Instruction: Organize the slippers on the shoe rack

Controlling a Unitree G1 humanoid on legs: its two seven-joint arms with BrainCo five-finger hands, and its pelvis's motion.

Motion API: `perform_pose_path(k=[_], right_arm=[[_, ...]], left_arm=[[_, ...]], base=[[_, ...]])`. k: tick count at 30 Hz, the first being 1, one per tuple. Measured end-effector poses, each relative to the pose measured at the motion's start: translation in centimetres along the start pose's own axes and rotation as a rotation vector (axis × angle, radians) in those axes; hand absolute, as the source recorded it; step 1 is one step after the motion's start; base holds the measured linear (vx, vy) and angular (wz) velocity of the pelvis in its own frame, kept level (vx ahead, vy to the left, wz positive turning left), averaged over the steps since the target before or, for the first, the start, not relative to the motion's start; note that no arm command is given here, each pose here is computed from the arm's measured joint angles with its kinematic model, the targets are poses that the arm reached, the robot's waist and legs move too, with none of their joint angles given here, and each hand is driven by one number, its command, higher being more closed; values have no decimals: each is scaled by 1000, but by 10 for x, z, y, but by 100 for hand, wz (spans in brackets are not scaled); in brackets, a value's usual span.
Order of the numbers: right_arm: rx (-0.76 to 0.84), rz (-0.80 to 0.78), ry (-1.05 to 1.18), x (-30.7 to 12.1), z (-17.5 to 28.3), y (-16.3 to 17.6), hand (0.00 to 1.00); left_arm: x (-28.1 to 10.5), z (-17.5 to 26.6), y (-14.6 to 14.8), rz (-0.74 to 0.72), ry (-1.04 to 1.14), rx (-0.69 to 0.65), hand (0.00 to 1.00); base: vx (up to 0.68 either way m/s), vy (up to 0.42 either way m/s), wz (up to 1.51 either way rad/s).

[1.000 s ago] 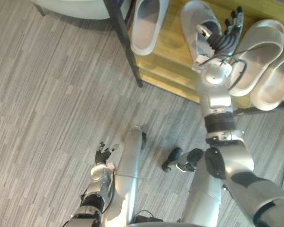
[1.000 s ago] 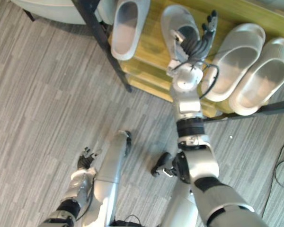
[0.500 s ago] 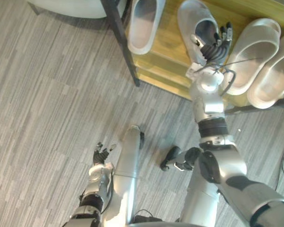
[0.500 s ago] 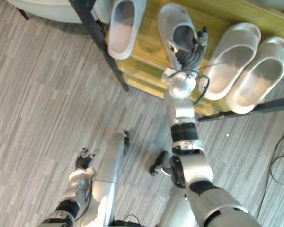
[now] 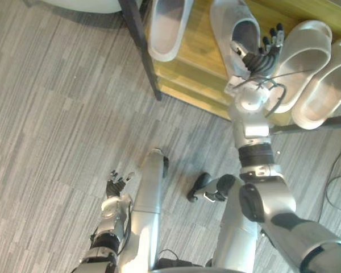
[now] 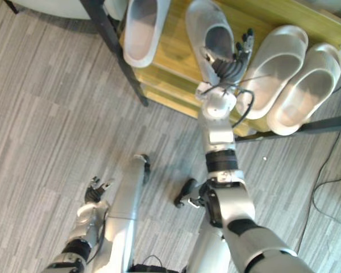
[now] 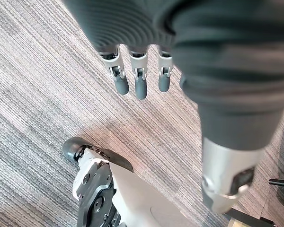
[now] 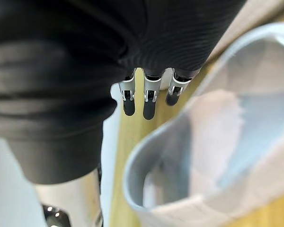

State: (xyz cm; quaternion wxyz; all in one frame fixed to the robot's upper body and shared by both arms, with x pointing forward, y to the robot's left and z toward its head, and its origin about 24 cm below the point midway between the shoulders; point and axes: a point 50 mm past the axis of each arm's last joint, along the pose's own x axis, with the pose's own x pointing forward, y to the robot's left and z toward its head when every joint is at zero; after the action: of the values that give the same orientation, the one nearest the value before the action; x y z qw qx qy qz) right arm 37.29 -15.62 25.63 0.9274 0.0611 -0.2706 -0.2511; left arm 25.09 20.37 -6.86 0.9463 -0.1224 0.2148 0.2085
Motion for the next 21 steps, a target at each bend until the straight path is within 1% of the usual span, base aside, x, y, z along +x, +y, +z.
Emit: perform_pose_path(k=[6,17,21], right_arm=[[-32,-7,-19,-1,0,-1,0],[-18,-53,-17,0,0,-13,0],[-7,-43,3,0,-3,-13,0]], left_arm=[[0,0,1,4,0,-2,0],[0,0,2,7,1,-2,0],[0,0,2,7,2,-3,0]], base=[[0,0,0],[0,0,0],[0,0,0]])
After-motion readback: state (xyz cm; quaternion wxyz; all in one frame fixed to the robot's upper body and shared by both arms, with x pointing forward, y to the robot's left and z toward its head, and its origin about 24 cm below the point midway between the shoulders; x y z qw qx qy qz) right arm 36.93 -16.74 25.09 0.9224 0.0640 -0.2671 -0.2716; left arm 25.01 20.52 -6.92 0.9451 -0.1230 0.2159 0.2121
